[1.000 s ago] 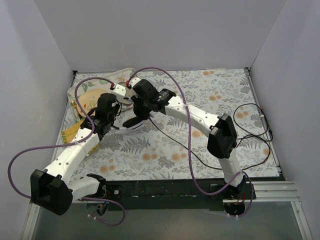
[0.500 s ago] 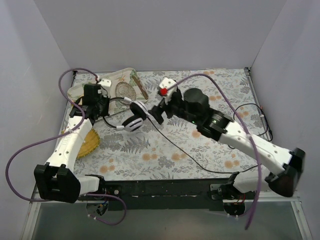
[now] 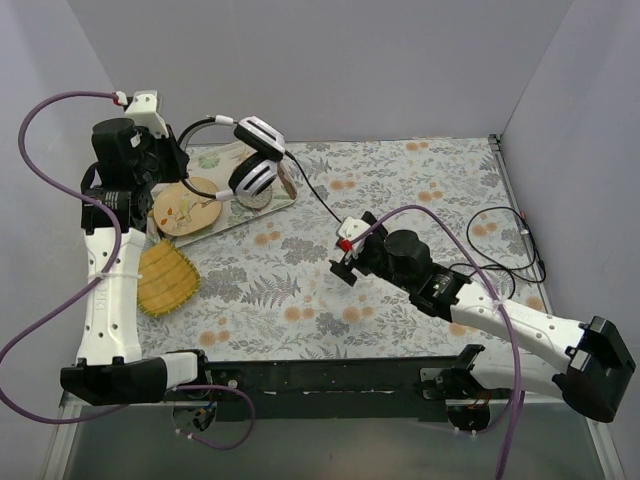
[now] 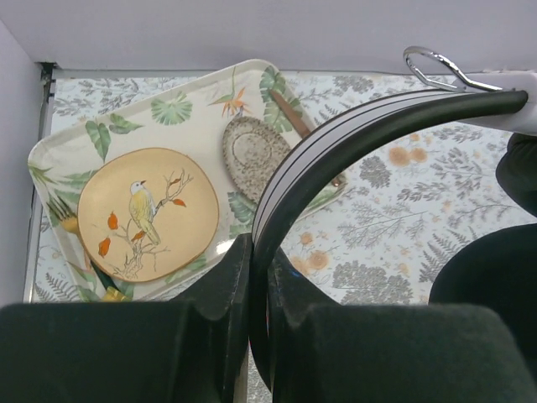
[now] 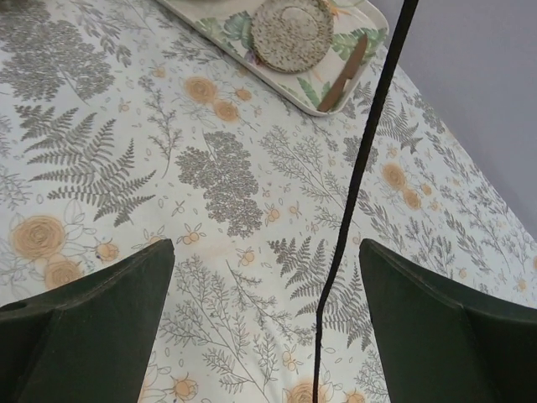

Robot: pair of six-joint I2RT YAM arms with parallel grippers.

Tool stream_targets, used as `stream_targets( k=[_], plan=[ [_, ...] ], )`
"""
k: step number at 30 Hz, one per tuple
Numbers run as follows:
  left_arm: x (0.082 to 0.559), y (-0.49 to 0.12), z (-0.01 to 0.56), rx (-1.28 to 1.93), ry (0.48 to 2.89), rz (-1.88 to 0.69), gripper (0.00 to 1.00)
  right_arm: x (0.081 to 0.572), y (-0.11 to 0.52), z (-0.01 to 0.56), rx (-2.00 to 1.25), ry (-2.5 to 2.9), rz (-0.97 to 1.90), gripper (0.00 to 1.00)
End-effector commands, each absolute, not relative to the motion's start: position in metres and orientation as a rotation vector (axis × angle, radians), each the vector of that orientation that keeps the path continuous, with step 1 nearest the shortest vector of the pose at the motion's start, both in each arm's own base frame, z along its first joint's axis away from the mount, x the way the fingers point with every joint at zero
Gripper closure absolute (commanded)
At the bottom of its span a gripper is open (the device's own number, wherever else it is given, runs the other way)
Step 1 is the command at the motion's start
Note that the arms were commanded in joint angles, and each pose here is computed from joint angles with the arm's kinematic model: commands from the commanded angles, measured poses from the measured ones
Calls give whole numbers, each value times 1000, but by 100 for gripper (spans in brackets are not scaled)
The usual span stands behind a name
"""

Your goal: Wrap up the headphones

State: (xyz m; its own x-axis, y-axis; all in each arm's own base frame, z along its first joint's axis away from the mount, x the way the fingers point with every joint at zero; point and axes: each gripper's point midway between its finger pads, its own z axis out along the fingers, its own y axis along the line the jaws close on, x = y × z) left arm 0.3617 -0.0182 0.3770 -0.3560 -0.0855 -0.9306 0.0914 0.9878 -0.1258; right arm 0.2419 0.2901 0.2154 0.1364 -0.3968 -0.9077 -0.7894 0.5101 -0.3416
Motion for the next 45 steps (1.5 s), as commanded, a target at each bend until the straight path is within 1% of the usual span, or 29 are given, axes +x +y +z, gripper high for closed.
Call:
stream_targets(
  k=[1,3,8,10,12,13,14,15,16,18,19,21,22,23,25,28,32,33,34,35,36,37,38,40,41,43,44,45],
  plan=[
    [342,-30,437,-12,1791,-275,100,272,278,206,-955,1525,292,3],
    [340,-30,444,-13,1779,-272,100,281,270,193,-917,1570,277,4],
    [333,-29,462,-16,1748,-263,100,303,245,165,-829,1698,223,12],
    [331,-30,466,-11,1740,-269,100,303,244,158,-833,1701,246,14],
    [330,-31,472,-13,1726,-281,100,305,240,153,-826,1713,258,21],
    [329,-33,472,-14,1727,-290,100,305,238,145,-833,1733,253,33],
    [329,-33,474,-19,1725,-295,100,305,237,140,-840,1751,245,40],
    [330,-34,474,-17,1726,-300,100,305,237,136,-848,1769,237,51],
    [330,-34,474,-16,1724,-301,100,307,235,128,-856,1797,219,74],
    [335,-33,463,-18,1751,-296,100,310,230,126,-868,1855,165,94],
    [338,-31,459,-10,1755,-283,100,316,221,126,-839,1888,90,99],
    [346,-23,439,-12,1771,-222,100,322,215,146,-817,1921,-18,99],
    [349,-17,434,-18,1769,-186,100,326,203,158,-786,1923,-124,99],
    [353,-8,425,-44,1779,-131,100,322,210,170,-813,1895,-154,99],
    [364,3,401,-40,1814,-51,100,324,206,210,-825,1818,-290,99],
    [379,22,371,-48,1861,82,100,312,217,261,-891,1702,-406,99],
    [393,36,343,-34,1906,214,100,278,261,312,-1073,1496,-462,99],
    [395,15,341,35,1906,194,100,275,271,317,-1116,1461,-478,99],
    [396,6,337,74,1911,190,100,272,280,338,-1123,1419,-474,99],
    [393,-2,327,138,1926,201,100,270,289,346,-1133,1401,-452,99],
    [390,-27,325,213,1916,175,100,273,299,350,-1146,1396,-436,99],
    [387,-39,321,258,1918,173,100,272,308,356,-1158,1381,-394,99],
    [382,-49,311,311,1930,170,100,274,314,378,-1129,1348,-372,99],
    [370,-77,308,393,1923,111,100,276,330,385,-1144,1320,-339,99],
    [367,-84,306,412,1925,90,100,281,330,403,-1107,1316,-309,99],
    [357,-98,303,450,1936,31,100,290,344,401,-1130,1331,-253,99],
    [351,-107,303,482,1934,-26,100,302,339,413,-1072,1357,-223,99],
    [346,-113,303,494,1938,-68,100,310,342,400,-1105,1393,-223,99]
  ],
)
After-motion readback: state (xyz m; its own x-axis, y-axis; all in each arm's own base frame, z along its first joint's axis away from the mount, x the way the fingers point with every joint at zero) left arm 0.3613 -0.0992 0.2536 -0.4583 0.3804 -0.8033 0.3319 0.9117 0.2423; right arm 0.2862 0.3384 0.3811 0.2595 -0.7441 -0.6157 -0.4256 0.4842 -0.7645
